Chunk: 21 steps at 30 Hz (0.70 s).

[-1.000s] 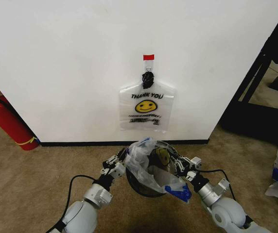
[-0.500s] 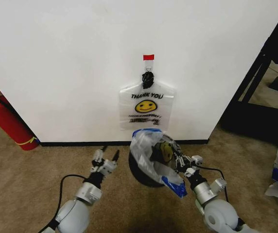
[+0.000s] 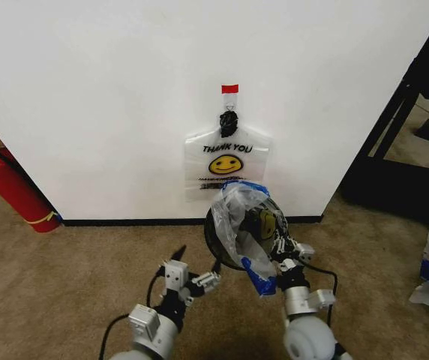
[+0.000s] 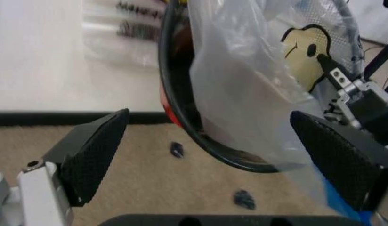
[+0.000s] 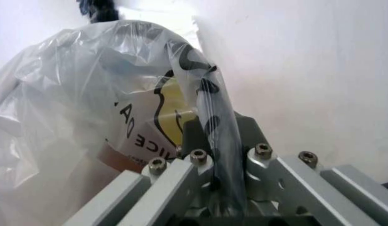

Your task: Pick up the garbage bag from the wall and place it over the trash bin.

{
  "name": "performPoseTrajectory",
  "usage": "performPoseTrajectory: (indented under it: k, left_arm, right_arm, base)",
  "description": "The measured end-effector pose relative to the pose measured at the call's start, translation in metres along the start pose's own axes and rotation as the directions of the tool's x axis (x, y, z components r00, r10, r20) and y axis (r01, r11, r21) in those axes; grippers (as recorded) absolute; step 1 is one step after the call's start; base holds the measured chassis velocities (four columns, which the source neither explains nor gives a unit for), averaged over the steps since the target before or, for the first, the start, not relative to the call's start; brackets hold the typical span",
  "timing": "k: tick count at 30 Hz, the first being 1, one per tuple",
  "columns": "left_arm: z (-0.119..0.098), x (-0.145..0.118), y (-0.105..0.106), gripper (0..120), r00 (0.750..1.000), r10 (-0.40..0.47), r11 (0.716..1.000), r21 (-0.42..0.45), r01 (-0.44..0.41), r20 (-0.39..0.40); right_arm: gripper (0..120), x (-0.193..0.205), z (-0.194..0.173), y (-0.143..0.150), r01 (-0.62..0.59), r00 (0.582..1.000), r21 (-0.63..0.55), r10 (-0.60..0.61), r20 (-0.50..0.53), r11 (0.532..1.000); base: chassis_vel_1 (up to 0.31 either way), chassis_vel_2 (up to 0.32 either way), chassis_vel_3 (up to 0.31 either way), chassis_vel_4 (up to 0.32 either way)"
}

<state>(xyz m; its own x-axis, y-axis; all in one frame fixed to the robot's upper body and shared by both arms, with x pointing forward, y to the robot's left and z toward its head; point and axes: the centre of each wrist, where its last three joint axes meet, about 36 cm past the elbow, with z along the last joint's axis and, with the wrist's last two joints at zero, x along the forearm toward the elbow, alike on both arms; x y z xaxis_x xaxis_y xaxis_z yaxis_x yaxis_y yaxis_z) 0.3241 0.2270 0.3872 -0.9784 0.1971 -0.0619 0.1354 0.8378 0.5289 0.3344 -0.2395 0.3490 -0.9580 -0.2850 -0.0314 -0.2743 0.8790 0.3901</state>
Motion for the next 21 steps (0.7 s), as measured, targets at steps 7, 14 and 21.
performPoseTrajectory:
  k: [7,14,21]
  left_arm:
    - [-0.022,0.005,-0.004,100,0.999,-0.041,0.985,0.166,0.044,-0.022]
    - [-0.088,0.049,-0.023,100,0.988,0.149,0.811,0.576,-0.099,-0.04]
    - [-0.1,0.065,-0.052,91,0.947,0.297,0.659,0.743,-0.113,-0.119]
  right_arm:
    - [0,-0.001,0.005,0.004,-0.042,0.999,0.002,0.042,0.029,0.999]
    - [0,-0.004,0.023,0.027,-0.137,0.98,0.007,0.135,0.143,0.99]
    - [0,-0.004,0.053,0.062,-0.214,0.939,0.05,0.192,0.286,0.975]
  base:
    - [0.0,0.0,0.0,0.0]
    - [0.0,0.0,0.0,0.0]
    - [0.0,0.0,0.0,0.0]
